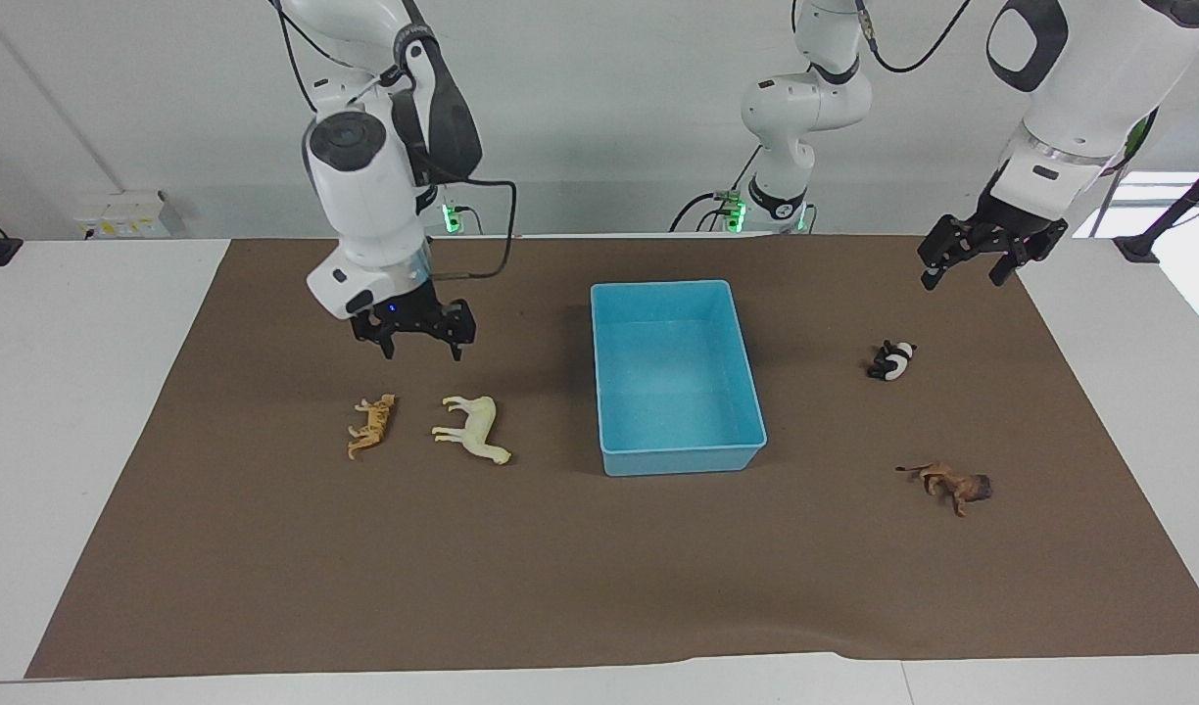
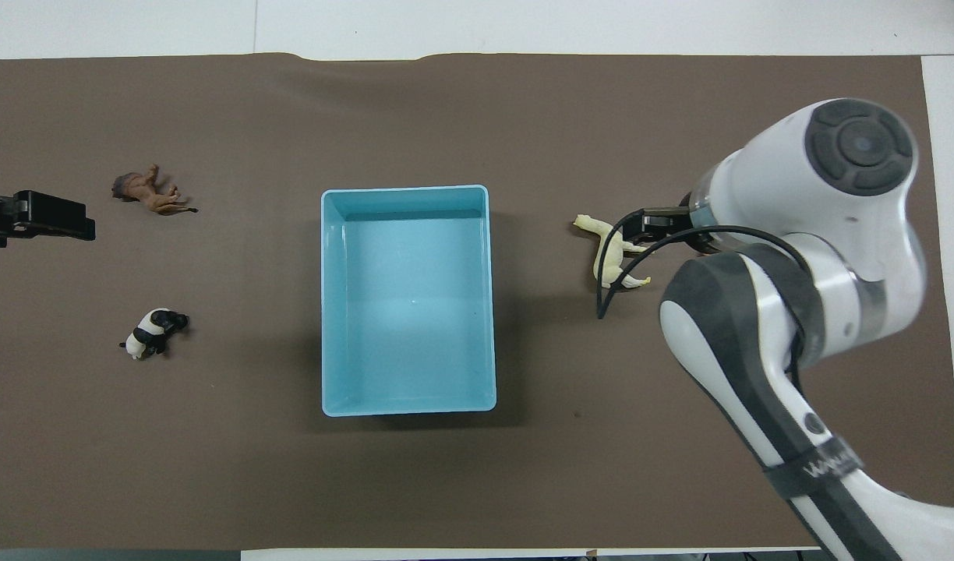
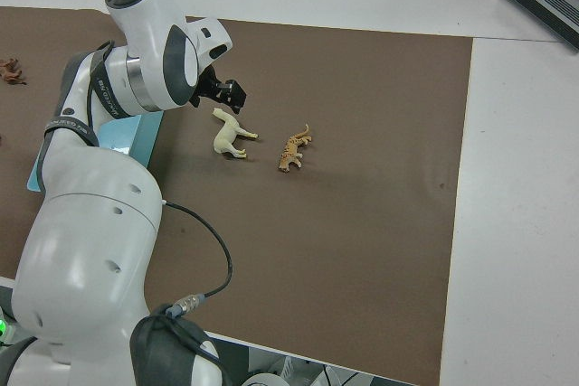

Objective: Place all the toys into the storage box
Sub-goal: 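Reach the right gripper to the cream horse and grasp it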

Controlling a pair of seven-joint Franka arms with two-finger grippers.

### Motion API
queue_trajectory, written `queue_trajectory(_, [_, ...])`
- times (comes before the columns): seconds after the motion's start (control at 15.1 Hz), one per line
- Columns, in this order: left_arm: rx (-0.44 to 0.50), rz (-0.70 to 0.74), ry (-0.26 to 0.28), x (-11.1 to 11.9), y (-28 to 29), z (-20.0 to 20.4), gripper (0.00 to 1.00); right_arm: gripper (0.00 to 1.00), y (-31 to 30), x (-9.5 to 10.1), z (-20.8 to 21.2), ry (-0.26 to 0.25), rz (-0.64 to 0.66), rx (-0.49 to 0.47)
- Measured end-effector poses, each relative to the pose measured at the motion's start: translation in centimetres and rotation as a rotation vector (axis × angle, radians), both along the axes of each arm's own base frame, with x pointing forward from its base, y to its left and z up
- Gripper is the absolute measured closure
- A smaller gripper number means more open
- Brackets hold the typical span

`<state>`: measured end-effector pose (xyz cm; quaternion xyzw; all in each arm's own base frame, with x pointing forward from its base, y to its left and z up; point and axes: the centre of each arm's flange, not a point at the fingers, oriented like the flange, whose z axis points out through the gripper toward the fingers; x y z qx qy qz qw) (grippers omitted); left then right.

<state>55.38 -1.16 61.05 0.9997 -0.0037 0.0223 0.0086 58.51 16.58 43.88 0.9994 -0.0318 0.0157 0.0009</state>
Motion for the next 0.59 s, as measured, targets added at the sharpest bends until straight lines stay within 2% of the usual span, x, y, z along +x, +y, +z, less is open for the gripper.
queue_trajectory(0.26, [0.000, 0.000, 0.000, 0.0, 0.0, 0.0, 0.00, 0.00, 0.7, 2.2, -6.6, -0.005, -0.003, 0.009])
queue_trajectory(0.59, [0.000, 0.000, 0.000, 0.0, 0.0, 0.0, 0.00, 0.00, 0.9, 2.2, -11.1, -0.009, -0.017, 0.016])
